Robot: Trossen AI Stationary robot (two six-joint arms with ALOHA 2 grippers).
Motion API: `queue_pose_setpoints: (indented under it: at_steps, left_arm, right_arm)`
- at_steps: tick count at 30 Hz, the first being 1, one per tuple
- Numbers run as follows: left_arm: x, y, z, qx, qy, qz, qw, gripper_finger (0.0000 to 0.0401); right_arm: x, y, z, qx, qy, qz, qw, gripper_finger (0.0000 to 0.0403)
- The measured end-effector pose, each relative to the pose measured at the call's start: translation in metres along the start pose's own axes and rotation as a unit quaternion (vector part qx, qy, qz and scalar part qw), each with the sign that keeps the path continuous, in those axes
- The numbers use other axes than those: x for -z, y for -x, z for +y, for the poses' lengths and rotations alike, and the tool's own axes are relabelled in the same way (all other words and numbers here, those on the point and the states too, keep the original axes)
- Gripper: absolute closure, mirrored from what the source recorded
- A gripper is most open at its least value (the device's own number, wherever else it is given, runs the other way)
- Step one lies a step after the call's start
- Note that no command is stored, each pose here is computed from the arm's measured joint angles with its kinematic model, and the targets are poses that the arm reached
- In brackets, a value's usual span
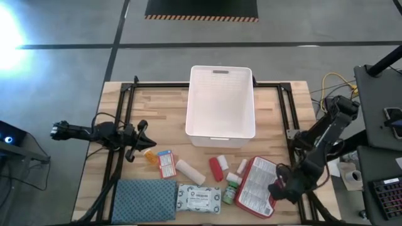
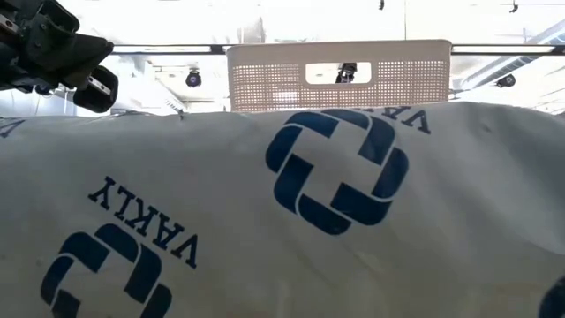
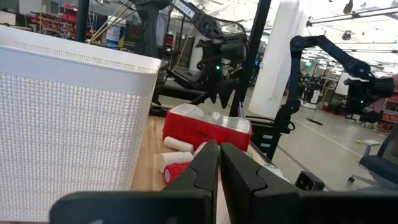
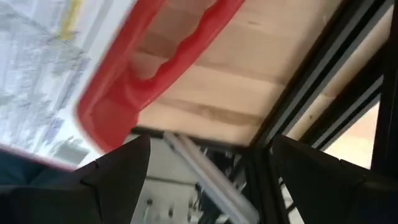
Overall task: Pick & place medical supplies in basket/bin
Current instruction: Put the red first aid kit into the white bin
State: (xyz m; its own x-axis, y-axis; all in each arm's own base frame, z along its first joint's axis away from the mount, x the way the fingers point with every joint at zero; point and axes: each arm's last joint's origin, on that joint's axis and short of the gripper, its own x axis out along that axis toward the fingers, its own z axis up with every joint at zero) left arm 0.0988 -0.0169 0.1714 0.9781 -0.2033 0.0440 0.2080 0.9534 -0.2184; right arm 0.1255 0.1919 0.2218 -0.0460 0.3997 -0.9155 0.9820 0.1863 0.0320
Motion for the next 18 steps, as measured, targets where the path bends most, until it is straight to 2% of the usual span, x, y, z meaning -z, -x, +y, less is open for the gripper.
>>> queue_pose_setpoints:
  at_steps: [13, 18]
  left_arm:
    - [0.000, 0.000, 0.000, 0.000, 0.000, 0.000, 1.000, 0.0401]
    - [0.000, 0.000, 0.000, 0.000, 0.000, 0.000, 1.000, 0.0401]
  right_arm:
    - [-0.011, -0.062, 0.015, 0.079, -0.016, -0.108, 0.991, 0.0074]
    - [-0.012, -0.067, 0.023, 0.071, -0.017, -0.135, 0.988, 0.0074]
